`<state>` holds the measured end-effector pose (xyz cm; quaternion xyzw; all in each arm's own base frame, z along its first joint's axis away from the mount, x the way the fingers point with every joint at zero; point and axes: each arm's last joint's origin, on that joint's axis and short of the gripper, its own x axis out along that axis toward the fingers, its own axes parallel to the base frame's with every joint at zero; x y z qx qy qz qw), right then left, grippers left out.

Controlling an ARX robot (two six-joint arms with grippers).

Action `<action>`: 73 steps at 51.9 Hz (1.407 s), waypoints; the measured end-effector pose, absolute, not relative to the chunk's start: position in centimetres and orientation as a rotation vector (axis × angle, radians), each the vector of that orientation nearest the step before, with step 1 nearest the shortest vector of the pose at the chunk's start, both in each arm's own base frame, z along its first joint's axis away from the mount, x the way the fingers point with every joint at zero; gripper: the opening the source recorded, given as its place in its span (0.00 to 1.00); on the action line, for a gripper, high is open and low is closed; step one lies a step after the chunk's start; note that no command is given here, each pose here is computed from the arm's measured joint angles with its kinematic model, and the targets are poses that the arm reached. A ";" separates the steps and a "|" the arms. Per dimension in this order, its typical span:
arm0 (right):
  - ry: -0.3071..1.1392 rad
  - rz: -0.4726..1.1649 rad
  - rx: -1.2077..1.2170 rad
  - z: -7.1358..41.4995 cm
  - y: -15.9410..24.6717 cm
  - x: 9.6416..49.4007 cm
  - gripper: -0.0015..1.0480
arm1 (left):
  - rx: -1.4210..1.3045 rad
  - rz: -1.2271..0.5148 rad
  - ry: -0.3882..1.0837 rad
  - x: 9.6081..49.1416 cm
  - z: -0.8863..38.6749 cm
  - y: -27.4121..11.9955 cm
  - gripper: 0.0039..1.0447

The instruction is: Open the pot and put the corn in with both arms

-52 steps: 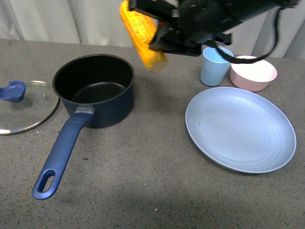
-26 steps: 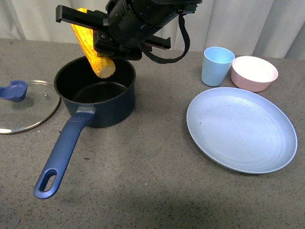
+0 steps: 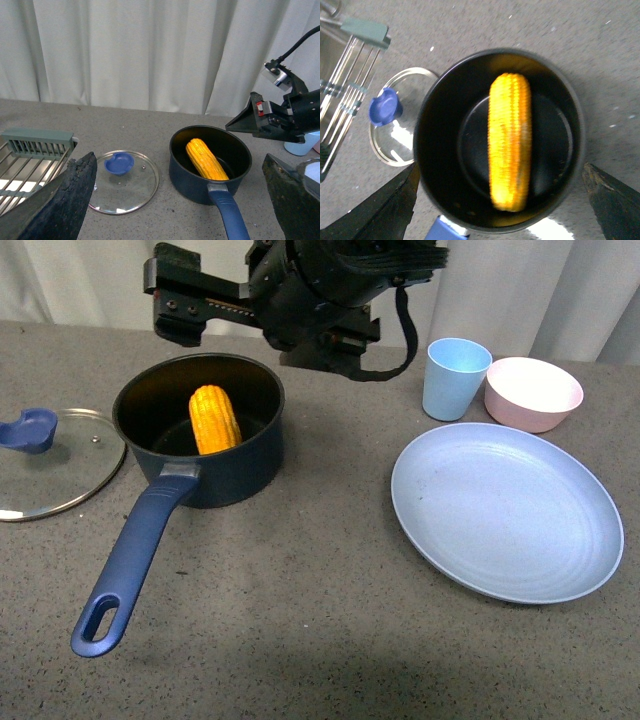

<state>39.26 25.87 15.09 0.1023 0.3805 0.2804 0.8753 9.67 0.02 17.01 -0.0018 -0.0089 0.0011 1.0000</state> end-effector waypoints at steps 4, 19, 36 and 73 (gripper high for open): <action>0.720 0.537 0.181 15.9 24.7 38.7 0.91 | -0.004 0.002 -0.018 9.7 17.0 0.0 0.94; 0.447 0.329 0.066 18.5 16.2 33.3 0.91 | -0.004 0.002 -0.017 9.7 17.0 0.0 0.94; 0.438 0.126 0.005 17.7 7.5 25.9 0.91 | -0.004 0.002 -0.018 9.7 17.0 0.0 0.94; 0.020 0.001 0.001 16.1 1.6 17.1 0.05 | -0.004 0.002 -0.018 9.7 17.0 0.0 0.94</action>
